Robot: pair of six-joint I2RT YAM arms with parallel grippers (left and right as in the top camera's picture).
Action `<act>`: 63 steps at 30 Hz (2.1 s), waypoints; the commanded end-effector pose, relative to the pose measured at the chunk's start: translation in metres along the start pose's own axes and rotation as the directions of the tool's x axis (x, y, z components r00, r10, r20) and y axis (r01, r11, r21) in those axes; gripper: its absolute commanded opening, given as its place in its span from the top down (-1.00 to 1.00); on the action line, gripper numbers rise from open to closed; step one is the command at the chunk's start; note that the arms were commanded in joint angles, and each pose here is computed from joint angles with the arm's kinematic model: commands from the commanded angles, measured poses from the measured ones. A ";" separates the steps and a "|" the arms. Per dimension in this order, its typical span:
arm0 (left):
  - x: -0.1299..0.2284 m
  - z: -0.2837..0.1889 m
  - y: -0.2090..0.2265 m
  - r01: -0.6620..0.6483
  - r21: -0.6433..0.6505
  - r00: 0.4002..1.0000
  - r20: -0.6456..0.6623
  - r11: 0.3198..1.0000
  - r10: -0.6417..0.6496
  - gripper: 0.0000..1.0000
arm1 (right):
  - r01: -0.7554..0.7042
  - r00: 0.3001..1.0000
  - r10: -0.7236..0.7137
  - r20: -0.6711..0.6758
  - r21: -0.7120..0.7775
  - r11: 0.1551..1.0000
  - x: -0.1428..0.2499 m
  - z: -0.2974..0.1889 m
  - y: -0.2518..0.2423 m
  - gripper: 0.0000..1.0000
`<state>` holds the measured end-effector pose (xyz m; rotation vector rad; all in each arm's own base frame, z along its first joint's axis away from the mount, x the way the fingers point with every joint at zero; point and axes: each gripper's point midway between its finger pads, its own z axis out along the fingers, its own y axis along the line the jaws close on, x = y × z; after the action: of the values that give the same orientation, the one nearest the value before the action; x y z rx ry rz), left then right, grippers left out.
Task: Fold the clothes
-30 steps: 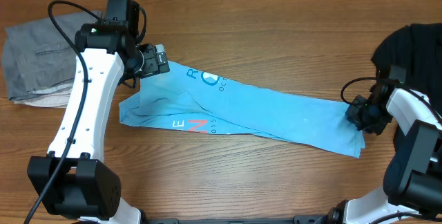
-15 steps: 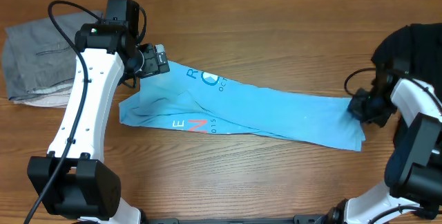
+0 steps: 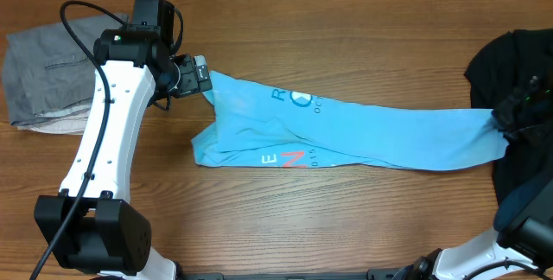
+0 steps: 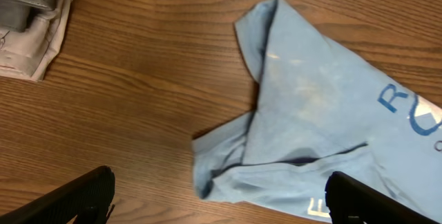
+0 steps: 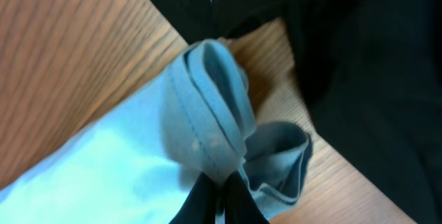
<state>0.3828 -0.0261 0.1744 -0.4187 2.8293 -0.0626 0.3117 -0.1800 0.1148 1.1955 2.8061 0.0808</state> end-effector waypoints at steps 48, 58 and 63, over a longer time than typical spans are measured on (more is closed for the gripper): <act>-0.003 -0.006 0.000 0.004 -0.002 1.000 0.019 1.000 -0.004 -1.00 | 0.563 0.800 -0.600 0.023 -0.374 0.737 0.223 0.034 0.293 0.92; -0.003 -0.006 0.000 0.005 -0.002 1.000 0.019 1.000 -0.005 -1.00 | 0.561 0.802 -0.596 0.044 -0.396 0.727 0.228 0.032 0.304 0.92; -0.003 -0.006 0.000 0.005 -0.002 1.000 0.019 1.000 -0.005 -1.00 | 0.563 0.799 -0.599 0.044 -0.401 0.722 0.235 0.035 0.310 0.92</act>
<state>0.3827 -0.0261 0.1744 -0.4188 2.8297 -0.0625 0.3782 0.1946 0.0967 0.1949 2.8778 0.6129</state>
